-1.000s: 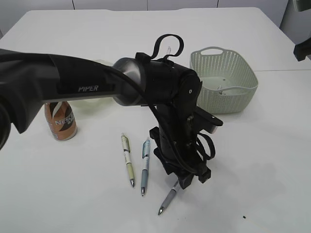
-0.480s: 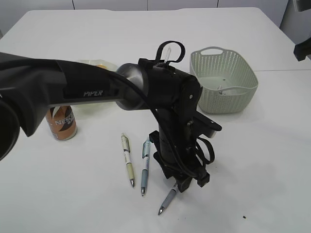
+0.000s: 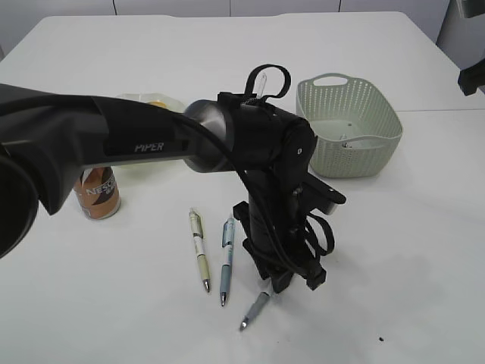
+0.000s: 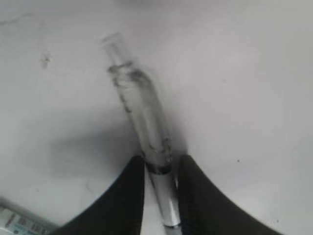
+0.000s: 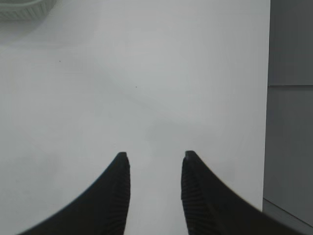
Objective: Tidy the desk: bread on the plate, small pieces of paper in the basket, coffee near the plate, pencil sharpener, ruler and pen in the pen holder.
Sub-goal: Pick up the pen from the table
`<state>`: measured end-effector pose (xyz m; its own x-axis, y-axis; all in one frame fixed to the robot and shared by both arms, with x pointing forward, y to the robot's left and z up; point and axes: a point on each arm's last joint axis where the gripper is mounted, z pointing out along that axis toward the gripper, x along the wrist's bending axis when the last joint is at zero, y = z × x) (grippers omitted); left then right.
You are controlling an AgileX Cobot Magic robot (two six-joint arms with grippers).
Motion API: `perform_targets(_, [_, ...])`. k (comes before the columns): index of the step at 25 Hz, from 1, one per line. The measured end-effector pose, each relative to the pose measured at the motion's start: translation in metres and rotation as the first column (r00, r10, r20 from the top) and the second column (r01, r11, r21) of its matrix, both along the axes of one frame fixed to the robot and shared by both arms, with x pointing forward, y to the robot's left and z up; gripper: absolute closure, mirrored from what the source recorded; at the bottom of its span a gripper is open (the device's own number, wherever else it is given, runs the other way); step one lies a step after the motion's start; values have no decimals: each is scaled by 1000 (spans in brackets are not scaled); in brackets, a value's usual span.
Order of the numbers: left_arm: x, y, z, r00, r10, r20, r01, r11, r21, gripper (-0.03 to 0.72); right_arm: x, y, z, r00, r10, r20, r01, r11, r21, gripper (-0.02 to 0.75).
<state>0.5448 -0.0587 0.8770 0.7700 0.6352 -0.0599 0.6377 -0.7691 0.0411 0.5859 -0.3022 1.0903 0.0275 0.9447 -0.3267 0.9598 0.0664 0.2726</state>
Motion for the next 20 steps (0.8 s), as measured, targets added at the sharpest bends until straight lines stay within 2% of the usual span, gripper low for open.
perform_targets(3, [0,0,-1,1000,-3,1,3,1000,2,592,0,0,0,1000,0,0,0,1000,-2,446])
perform_targets(5, [0,-1,-1,1000,-1,-3,1,1000,-5,621,0,0,0,1000,0,0,0,1000,-3,446])
perform_targets(14, [0,-2,3,999,52,-3,-52,998,-26,624,0,0,0,1000,0,0,0,1000,-3,446])
perform_targets(20, [-4,4,21,994,86,-65,-84,996,28,624,0,0,0,1000,0,0,0,1000,-3,446])
